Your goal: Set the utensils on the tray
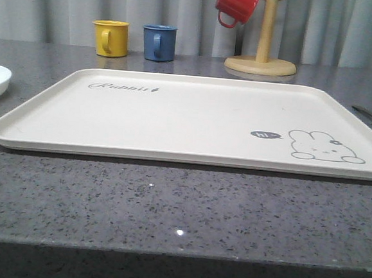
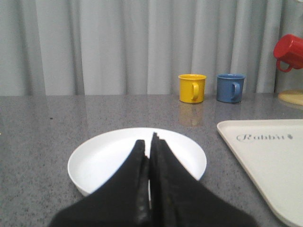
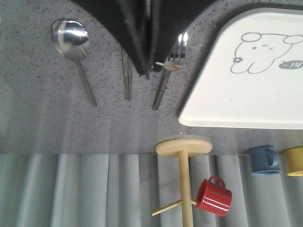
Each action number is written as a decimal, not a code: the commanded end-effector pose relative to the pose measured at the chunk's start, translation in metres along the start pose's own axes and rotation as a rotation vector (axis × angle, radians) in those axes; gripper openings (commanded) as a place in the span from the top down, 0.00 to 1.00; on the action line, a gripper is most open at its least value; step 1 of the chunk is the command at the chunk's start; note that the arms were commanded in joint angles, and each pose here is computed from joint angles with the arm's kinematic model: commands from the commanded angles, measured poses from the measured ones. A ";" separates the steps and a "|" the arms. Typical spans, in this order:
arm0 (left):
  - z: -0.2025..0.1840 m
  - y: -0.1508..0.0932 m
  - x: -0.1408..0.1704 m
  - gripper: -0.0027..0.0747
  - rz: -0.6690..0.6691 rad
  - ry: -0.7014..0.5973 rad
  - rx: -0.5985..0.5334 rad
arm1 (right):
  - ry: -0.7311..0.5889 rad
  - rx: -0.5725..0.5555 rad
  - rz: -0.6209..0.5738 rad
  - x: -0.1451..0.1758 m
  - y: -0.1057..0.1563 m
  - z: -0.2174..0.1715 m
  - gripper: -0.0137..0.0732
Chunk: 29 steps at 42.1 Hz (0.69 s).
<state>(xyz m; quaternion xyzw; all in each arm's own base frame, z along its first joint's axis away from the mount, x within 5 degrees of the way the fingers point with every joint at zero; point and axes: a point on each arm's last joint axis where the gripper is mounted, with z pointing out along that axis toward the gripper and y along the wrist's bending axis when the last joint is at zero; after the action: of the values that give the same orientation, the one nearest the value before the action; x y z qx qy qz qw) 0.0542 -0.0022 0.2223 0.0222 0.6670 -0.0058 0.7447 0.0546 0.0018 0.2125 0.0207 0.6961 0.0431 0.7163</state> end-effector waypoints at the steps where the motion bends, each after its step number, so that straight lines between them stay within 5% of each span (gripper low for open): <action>1: -0.008 0.001 -0.048 0.99 -0.015 -0.194 -0.004 | -0.115 -0.005 0.005 -0.041 0.004 -0.010 0.98; 15: -0.002 0.005 -0.157 0.99 -0.018 0.012 -0.015 | 0.113 0.002 0.002 -0.137 0.013 -0.006 0.98; 29: 0.040 0.006 -0.155 0.99 -0.018 0.282 -0.016 | 0.430 0.026 0.005 -0.128 0.013 0.044 0.98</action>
<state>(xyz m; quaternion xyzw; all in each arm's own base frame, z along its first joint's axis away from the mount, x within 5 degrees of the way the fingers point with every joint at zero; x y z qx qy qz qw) 0.0685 -0.0009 0.3703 0.0167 0.7760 0.0011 0.6305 0.0828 0.0042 0.3324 0.0183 0.8418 0.0391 0.5381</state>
